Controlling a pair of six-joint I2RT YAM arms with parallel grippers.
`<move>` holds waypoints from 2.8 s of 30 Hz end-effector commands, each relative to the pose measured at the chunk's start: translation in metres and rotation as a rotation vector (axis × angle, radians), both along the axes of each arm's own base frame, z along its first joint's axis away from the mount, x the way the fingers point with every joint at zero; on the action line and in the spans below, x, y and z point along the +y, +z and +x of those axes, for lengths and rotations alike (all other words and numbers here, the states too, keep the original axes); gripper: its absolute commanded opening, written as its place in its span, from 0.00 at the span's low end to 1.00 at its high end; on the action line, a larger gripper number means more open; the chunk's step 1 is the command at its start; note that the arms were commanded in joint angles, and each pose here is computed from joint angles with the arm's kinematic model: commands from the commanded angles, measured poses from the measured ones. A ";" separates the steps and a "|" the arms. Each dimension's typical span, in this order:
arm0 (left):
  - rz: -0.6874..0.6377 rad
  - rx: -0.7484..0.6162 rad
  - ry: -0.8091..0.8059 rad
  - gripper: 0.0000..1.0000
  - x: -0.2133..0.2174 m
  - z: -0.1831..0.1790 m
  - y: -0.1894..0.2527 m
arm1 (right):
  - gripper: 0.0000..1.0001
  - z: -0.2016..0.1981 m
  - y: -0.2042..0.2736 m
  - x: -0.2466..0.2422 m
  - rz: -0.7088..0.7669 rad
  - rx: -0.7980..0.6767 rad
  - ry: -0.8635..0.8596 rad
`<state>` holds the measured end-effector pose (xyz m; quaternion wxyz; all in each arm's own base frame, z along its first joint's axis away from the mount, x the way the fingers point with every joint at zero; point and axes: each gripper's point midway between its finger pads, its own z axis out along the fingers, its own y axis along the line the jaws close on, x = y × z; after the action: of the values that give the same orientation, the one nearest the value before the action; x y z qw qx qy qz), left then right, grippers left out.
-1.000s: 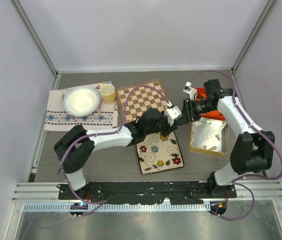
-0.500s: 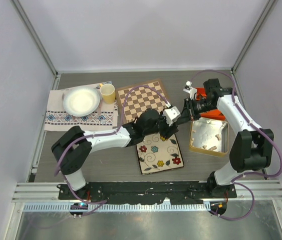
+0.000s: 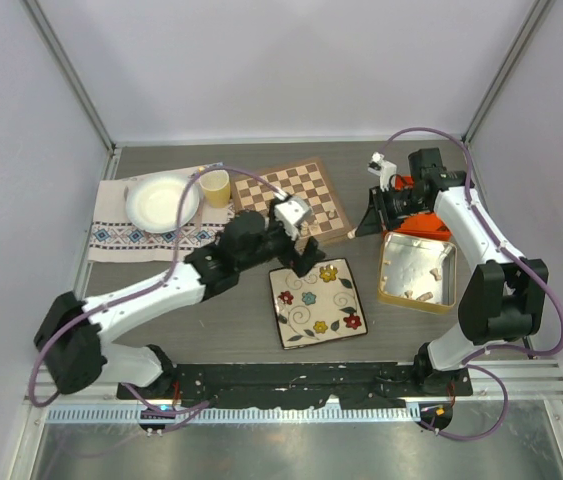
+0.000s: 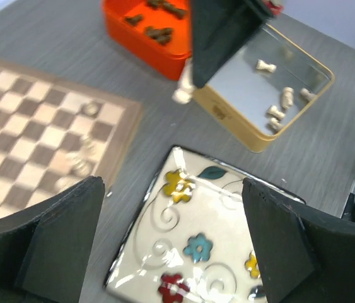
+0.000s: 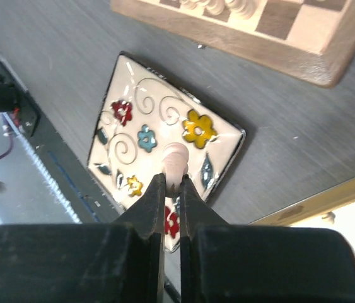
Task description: Set up the chess pieces on the board
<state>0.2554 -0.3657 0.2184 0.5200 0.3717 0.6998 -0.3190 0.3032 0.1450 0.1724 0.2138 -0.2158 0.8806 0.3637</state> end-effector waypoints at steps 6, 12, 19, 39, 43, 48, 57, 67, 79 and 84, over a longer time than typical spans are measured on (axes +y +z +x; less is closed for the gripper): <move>-0.034 0.098 0.359 1.00 0.146 0.007 0.044 | 0.01 0.039 0.026 -0.006 -0.118 -0.298 0.029; 0.052 0.036 0.642 1.00 0.235 0.005 0.047 | 0.01 0.049 0.027 0.005 -0.188 -0.383 0.064; 0.141 0.104 0.819 1.00 0.290 0.006 0.009 | 0.01 0.054 0.023 0.022 -0.258 -0.467 0.128; 0.190 0.084 0.875 1.00 0.305 0.014 -0.009 | 0.01 0.066 0.006 0.028 -0.401 -0.512 0.186; 0.190 0.088 0.863 1.00 0.303 0.014 -0.010 | 0.01 0.067 -0.006 0.033 -0.434 -0.502 0.210; 0.190 0.088 0.860 1.00 0.302 0.014 -0.011 | 0.01 0.081 -0.021 0.038 -0.477 -0.477 0.218; 0.191 0.082 0.855 0.99 0.302 0.014 -0.011 | 0.02 0.103 -0.046 0.047 -0.523 -0.422 0.234; 0.186 0.080 0.850 1.00 0.301 0.014 -0.010 | 0.03 0.106 -0.067 0.054 -0.543 -0.378 0.260; 0.189 0.083 0.846 0.99 0.301 0.014 -0.011 | 0.08 0.115 -0.082 0.060 -0.570 -0.342 0.270; 0.187 0.081 0.845 1.00 0.300 0.014 -0.010 | 0.09 0.112 -0.087 0.062 -0.567 -0.326 0.280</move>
<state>0.2646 -0.0637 0.1995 0.5239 0.0800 0.8477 -0.0250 0.4088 0.1993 0.0728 0.2163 -0.4367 0.8684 0.0919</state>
